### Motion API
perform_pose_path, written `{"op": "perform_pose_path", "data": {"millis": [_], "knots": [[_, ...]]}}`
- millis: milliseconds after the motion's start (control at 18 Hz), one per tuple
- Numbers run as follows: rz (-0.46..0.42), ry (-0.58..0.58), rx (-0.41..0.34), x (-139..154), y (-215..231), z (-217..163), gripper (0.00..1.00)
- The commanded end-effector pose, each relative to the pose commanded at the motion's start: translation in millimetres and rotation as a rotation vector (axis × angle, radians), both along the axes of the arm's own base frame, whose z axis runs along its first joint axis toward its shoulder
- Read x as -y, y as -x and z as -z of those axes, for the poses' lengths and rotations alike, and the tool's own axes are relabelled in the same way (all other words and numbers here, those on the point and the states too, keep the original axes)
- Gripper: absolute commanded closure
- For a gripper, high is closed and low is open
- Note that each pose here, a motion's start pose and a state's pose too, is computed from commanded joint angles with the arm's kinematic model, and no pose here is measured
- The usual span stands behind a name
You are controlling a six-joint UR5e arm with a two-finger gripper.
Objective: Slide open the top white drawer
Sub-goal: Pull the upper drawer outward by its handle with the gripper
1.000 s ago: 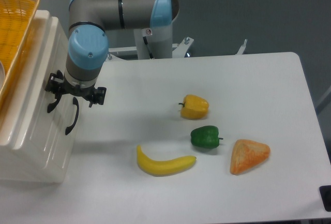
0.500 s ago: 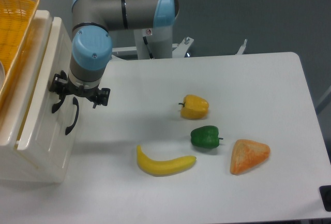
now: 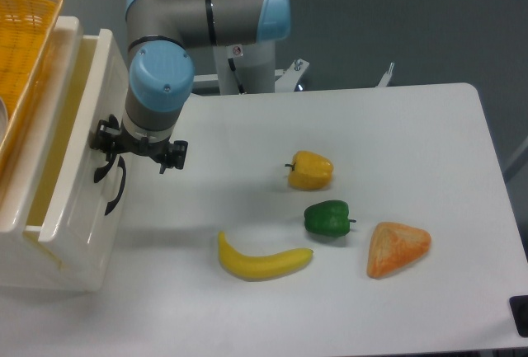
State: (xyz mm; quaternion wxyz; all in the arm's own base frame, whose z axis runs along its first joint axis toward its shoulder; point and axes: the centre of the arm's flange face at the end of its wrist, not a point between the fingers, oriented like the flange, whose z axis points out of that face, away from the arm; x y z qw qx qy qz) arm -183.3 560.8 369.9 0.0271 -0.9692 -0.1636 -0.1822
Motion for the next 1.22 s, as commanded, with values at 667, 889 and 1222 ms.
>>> {"op": "perform_pose_path", "data": {"millis": [667,889,1222], "knots": [[-0.001,0.006,-0.024,11,25,0,0.0],[-0.003,0.012,-0.039,16,36,0,0.0],[0.009,0.004,-0.041,22,49,-1,0.0]]}}
